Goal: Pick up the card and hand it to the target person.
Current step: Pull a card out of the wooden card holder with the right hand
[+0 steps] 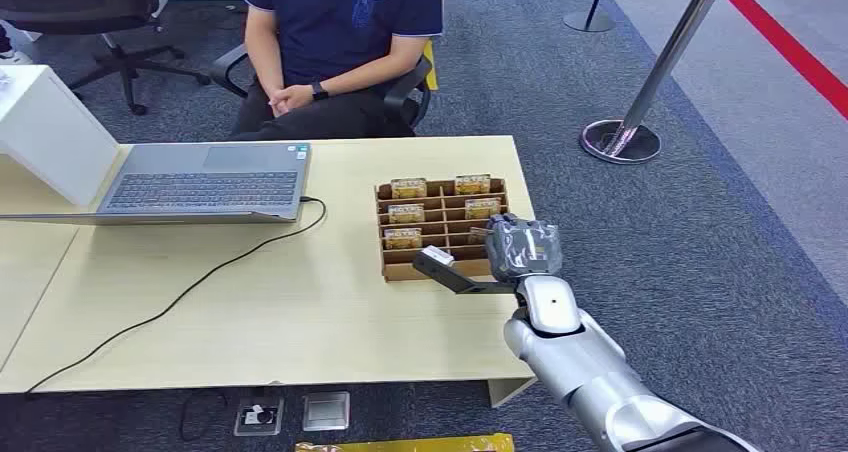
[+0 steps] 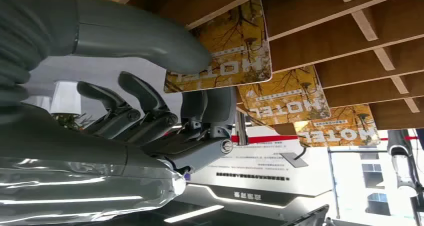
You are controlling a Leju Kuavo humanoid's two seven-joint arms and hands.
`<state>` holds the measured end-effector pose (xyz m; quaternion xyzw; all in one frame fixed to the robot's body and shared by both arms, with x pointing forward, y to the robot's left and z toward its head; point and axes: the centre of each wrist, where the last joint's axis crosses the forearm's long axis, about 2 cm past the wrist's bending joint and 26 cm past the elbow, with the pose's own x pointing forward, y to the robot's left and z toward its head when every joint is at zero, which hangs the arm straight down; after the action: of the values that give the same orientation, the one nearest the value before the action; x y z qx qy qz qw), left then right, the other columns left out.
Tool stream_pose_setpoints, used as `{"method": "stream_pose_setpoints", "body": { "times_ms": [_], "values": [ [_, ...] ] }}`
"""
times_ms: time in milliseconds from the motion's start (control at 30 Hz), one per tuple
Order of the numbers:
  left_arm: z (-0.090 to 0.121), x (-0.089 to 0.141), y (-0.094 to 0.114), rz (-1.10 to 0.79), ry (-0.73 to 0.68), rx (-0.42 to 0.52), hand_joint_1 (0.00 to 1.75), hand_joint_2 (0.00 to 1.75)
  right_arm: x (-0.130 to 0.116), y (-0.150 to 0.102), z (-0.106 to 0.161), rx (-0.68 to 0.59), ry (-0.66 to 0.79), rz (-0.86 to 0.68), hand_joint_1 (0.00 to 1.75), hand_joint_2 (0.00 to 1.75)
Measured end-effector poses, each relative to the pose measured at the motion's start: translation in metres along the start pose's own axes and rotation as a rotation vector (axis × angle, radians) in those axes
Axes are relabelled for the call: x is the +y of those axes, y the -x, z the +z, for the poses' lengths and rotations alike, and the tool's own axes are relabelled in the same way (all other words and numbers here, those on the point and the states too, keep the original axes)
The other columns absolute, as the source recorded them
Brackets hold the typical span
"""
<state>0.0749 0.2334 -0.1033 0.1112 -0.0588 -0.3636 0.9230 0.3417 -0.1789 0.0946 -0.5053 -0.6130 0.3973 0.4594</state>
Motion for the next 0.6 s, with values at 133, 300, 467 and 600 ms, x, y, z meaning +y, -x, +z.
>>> {"method": "stream_pose_setpoints", "body": {
  "times_ms": [133,300,467,600],
  "values": [
    [0.000,0.000,0.000,-0.001,0.000,0.000,0.00,0.00,-0.001,0.001,0.000,0.005,0.012,-0.003,1.75,1.75],
    [0.000,0.001,-0.001,-0.003,0.001,0.001,0.00,0.00,-0.005,0.004,0.000,0.005,0.038,-0.013,1.75,1.75],
    [0.000,0.001,-0.001,-0.003,-0.003,0.001,0.00,0.00,-0.017,0.008,-0.006,-0.002,0.088,-0.066,1.75,1.75],
    [0.000,0.001,-0.001,-0.001,-0.009,0.001,0.00,0.00,-0.041,0.008,-0.018,-0.029,0.174,-0.167,1.75,1.75]
  ]
}}
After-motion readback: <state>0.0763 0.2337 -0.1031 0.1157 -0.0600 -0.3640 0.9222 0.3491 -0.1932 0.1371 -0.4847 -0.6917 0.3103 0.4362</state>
